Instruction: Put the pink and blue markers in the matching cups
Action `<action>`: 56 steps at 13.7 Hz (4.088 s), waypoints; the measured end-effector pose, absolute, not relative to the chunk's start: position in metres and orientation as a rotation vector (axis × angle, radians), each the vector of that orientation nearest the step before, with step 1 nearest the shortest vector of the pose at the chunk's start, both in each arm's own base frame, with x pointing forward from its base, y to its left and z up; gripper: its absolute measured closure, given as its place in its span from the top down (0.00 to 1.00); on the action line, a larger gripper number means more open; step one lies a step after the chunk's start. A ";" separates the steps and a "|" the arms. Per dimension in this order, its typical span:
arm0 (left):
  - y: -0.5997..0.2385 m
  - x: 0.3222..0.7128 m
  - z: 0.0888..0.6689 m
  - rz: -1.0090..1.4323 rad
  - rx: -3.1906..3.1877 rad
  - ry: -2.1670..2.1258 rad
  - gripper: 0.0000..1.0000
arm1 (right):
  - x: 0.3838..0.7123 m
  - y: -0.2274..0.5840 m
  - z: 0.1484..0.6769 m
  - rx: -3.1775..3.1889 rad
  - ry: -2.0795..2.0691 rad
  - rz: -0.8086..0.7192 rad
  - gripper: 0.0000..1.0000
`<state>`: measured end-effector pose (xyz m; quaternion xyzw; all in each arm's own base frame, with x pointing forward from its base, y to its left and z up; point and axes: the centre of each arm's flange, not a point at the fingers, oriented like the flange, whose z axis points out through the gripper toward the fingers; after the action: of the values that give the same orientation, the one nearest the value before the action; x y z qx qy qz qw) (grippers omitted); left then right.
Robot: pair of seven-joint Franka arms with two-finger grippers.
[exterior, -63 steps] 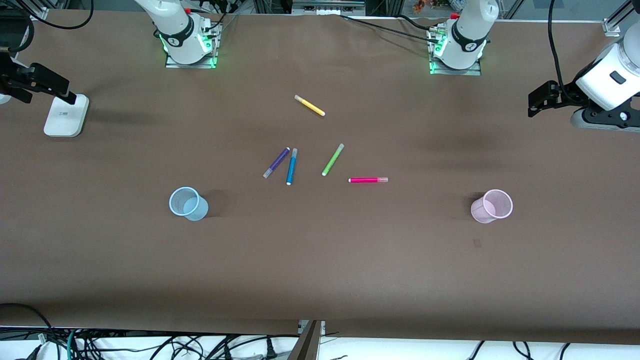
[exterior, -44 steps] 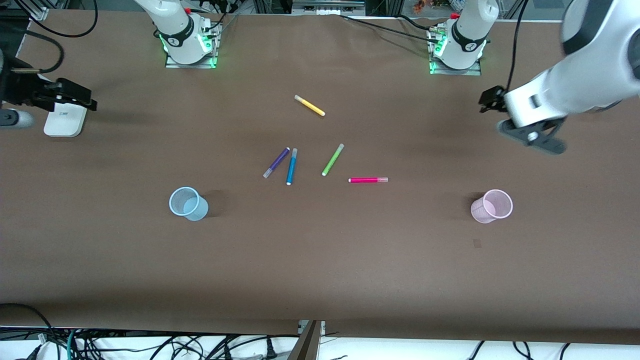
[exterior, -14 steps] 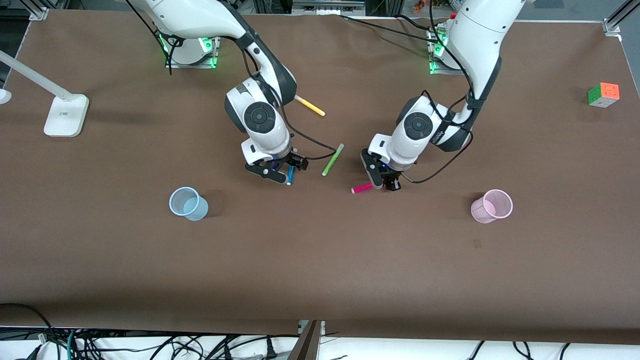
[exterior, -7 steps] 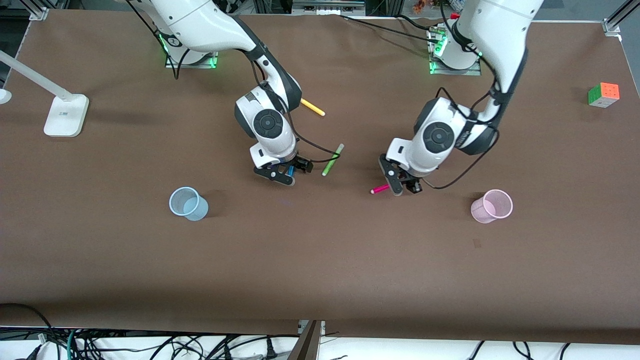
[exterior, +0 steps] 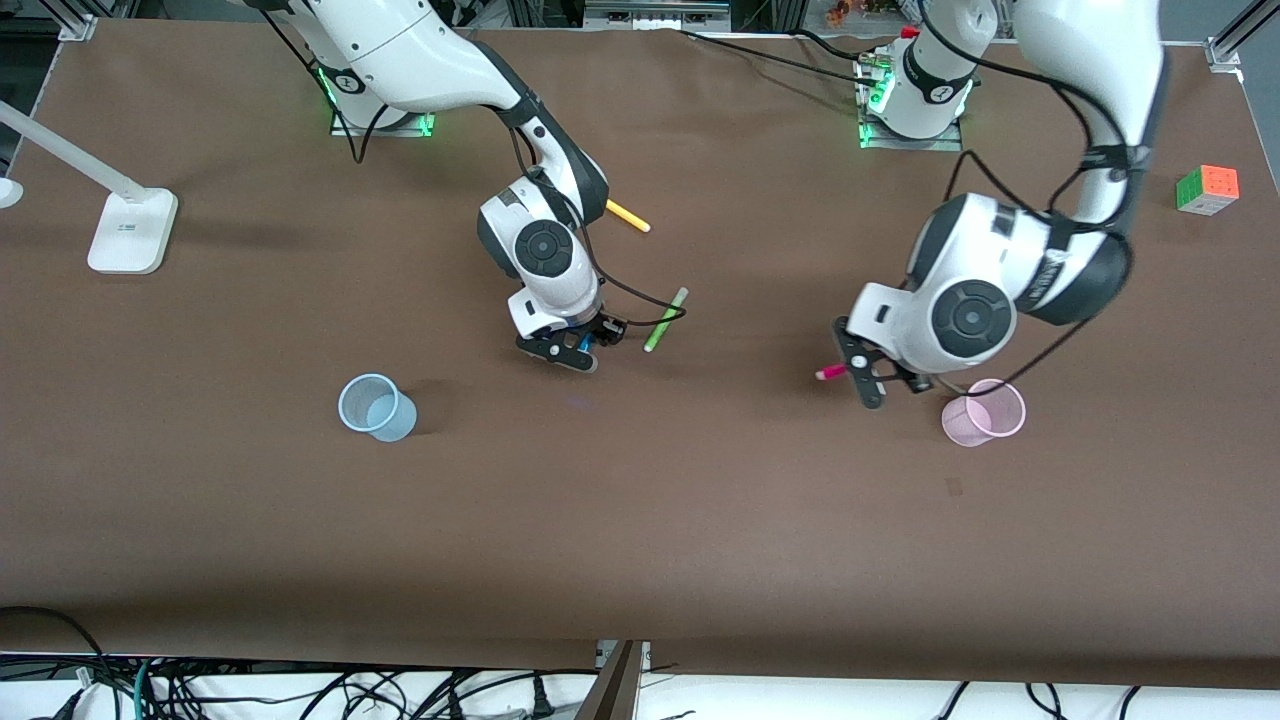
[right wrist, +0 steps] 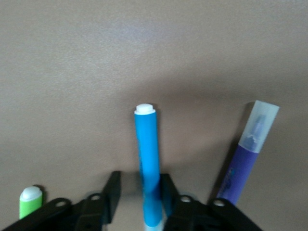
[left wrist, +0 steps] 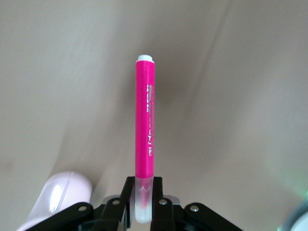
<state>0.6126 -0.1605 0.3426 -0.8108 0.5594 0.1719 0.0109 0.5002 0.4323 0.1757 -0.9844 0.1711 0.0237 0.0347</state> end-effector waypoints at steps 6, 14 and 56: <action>-0.087 0.628 0.386 0.858 -2.182 1.528 0.18 | 0.526 0.408 0.223 -3.072 0.591 0.084 0.17; -0.064 0.649 0.317 0.977 -1.864 1.312 0.18 | 0.623 0.231 0.385 -2.939 0.574 0.468 0.17; 0.005 0.533 0.584 0.139 -3.120 0.041 1.00 | 0.576 0.002 0.663 -3.072 0.074 0.387 1.00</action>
<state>0.5333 0.0053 0.5842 -0.9989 0.0132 0.0445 0.0089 0.5760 0.0017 0.6630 -0.9916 0.0239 0.1248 0.0222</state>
